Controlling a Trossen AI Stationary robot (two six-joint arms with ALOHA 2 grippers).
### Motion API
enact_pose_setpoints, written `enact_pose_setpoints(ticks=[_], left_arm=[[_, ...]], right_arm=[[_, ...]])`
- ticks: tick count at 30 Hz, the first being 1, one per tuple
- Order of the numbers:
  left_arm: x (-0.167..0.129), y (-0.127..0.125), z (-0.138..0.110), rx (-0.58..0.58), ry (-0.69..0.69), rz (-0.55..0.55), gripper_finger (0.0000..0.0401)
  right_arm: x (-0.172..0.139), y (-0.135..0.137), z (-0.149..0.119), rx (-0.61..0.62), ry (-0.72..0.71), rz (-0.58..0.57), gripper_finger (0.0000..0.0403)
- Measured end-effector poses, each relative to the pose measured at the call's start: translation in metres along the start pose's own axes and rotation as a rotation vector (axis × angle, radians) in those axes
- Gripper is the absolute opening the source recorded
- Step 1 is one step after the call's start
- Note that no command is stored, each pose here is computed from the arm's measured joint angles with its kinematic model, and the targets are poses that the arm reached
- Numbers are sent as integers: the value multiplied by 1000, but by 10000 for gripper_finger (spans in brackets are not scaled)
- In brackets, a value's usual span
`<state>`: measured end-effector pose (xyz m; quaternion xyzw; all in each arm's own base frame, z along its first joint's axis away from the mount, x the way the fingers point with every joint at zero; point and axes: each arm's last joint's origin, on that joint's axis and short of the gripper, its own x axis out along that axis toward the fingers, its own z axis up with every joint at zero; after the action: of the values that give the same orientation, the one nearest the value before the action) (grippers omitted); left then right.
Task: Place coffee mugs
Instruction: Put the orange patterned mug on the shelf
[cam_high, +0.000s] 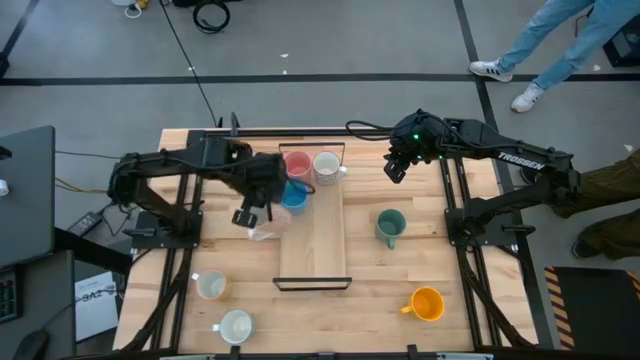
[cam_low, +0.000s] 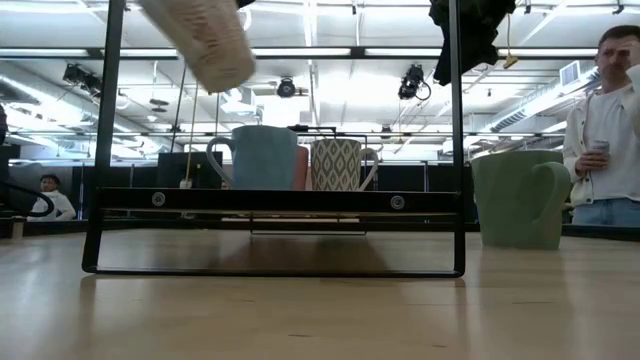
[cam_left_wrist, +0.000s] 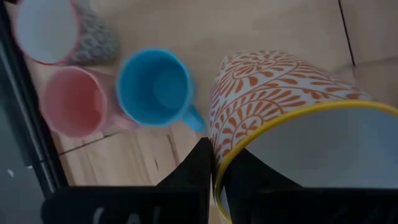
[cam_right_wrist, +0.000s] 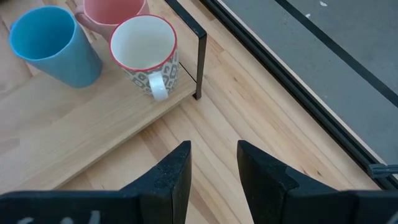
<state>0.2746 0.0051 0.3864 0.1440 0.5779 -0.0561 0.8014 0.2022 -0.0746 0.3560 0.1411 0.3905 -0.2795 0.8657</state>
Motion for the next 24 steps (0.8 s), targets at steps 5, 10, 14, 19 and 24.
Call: enact_pose_setpoints(ticks=[5, 10, 14, 19, 24], left_arm=[[4, 18, 19, -79, -21, -14, 29], [16, 40, 44, -119, -15, -32, 28], [32, 56, 60, -187, 20, -35, 28], [55, 69, 74, -240, 59, -52, 28], [75, 78, 82, -259, 81, -79, 28]], right_arm=[[0, 0, 0, 0, 0, 0, 135], [0, 0, 0, 0, 0, 0, 135], [0, 0, -1, 15, 7, -2, 135], [0, -1, -5, -5, 49, -13, 135], [-1, -2, -6, -42, 59, -17, 135]])
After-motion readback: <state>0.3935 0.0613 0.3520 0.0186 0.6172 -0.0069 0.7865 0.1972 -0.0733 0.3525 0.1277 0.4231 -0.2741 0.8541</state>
